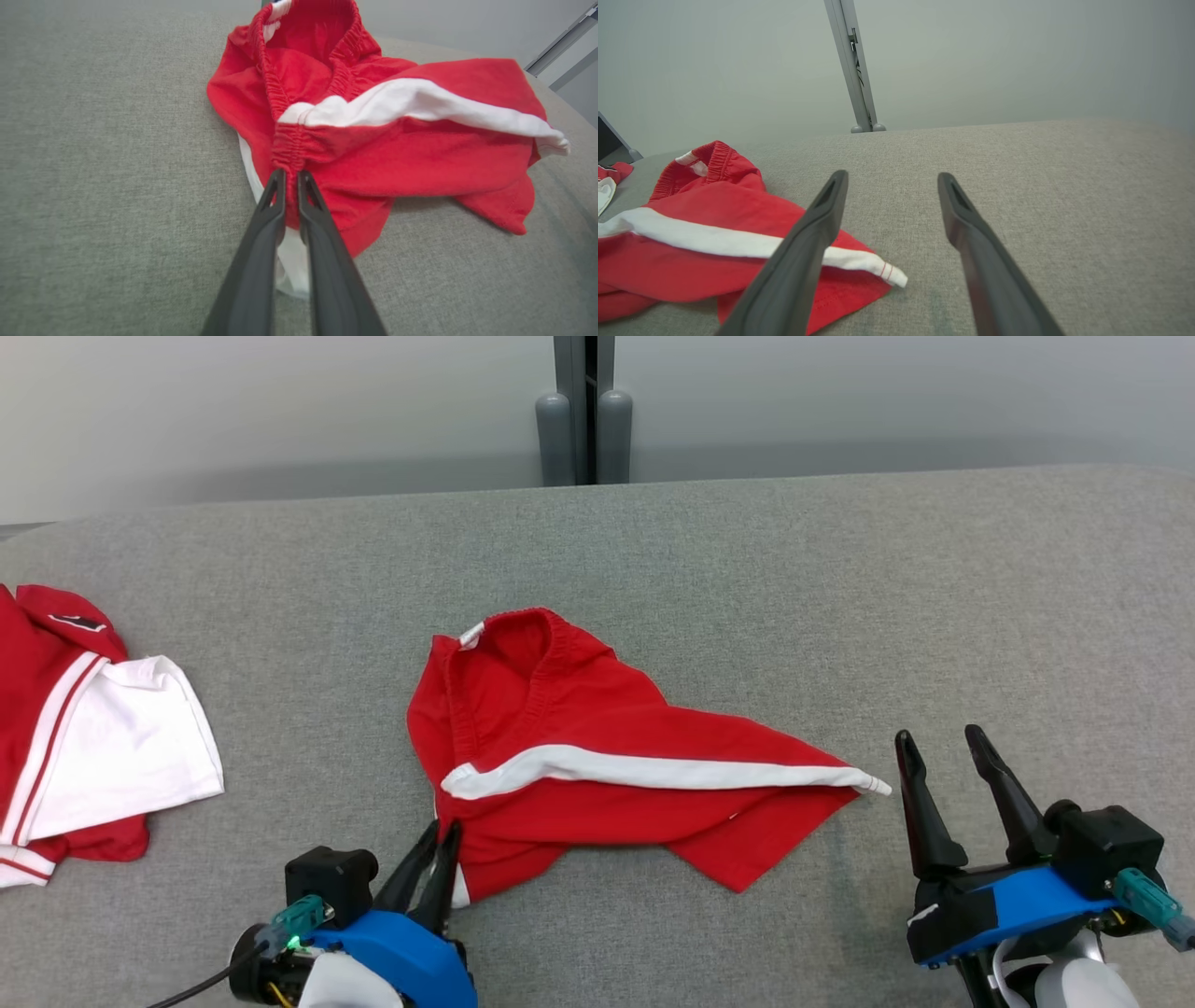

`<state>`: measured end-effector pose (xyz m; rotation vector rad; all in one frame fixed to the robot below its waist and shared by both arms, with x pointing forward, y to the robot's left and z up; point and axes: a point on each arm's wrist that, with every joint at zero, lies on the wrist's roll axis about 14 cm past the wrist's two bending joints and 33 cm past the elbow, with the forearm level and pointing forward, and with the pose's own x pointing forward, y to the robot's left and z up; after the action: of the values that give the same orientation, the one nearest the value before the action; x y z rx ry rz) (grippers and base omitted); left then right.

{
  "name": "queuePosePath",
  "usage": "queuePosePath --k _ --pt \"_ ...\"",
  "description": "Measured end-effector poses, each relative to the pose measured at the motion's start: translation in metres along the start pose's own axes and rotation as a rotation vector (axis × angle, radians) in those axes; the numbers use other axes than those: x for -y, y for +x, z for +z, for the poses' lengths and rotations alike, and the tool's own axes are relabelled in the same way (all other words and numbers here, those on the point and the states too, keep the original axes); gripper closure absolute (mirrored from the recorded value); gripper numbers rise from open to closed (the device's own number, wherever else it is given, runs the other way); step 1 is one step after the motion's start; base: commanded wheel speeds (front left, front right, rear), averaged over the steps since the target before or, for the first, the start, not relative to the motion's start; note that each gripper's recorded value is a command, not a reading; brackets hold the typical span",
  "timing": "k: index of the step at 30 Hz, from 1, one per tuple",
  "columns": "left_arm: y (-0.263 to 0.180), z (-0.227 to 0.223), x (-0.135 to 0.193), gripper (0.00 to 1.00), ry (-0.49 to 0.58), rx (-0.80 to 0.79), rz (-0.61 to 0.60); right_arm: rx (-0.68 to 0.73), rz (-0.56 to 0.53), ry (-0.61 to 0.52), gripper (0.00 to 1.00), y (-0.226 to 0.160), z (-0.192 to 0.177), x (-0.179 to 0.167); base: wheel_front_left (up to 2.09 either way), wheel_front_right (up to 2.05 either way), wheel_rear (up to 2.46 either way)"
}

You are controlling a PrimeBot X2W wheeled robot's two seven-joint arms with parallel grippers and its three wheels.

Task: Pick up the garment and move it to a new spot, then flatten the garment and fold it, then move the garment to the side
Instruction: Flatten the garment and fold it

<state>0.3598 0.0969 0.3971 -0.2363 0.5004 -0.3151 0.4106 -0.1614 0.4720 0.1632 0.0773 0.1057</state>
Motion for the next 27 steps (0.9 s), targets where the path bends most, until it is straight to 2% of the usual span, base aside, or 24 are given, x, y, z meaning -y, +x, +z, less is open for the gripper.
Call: queuePosePath --k 4,11,16,21,27 --pt "0.000 0.016 0.007 0.00 -0.013 0.088 -0.009 0.011 0.003 -0.020 0.00 0.000 0.006 -0.001 0.00 0.00 0.00" --pt "-0.010 0.057 0.006 0.00 0.024 0.270 0.000 0.028 -0.007 -0.039 0.00 -0.009 0.016 0.002 0.00 0.00 0.00" --pt "-0.023 0.093 -0.013 0.00 0.101 0.396 0.063 0.035 -0.012 -0.049 0.00 -0.018 0.023 0.003 0.00 0.00 0.00" --pt "-0.035 0.114 -0.038 0.00 0.169 0.445 0.120 0.040 -0.009 -0.057 0.00 -0.022 0.029 0.001 0.00 0.00 0.00" --pt "-0.052 0.127 -0.064 0.00 0.188 0.485 0.199 0.035 -0.010 -0.065 0.00 -0.028 0.031 0.001 0.00 0.00 0.00"
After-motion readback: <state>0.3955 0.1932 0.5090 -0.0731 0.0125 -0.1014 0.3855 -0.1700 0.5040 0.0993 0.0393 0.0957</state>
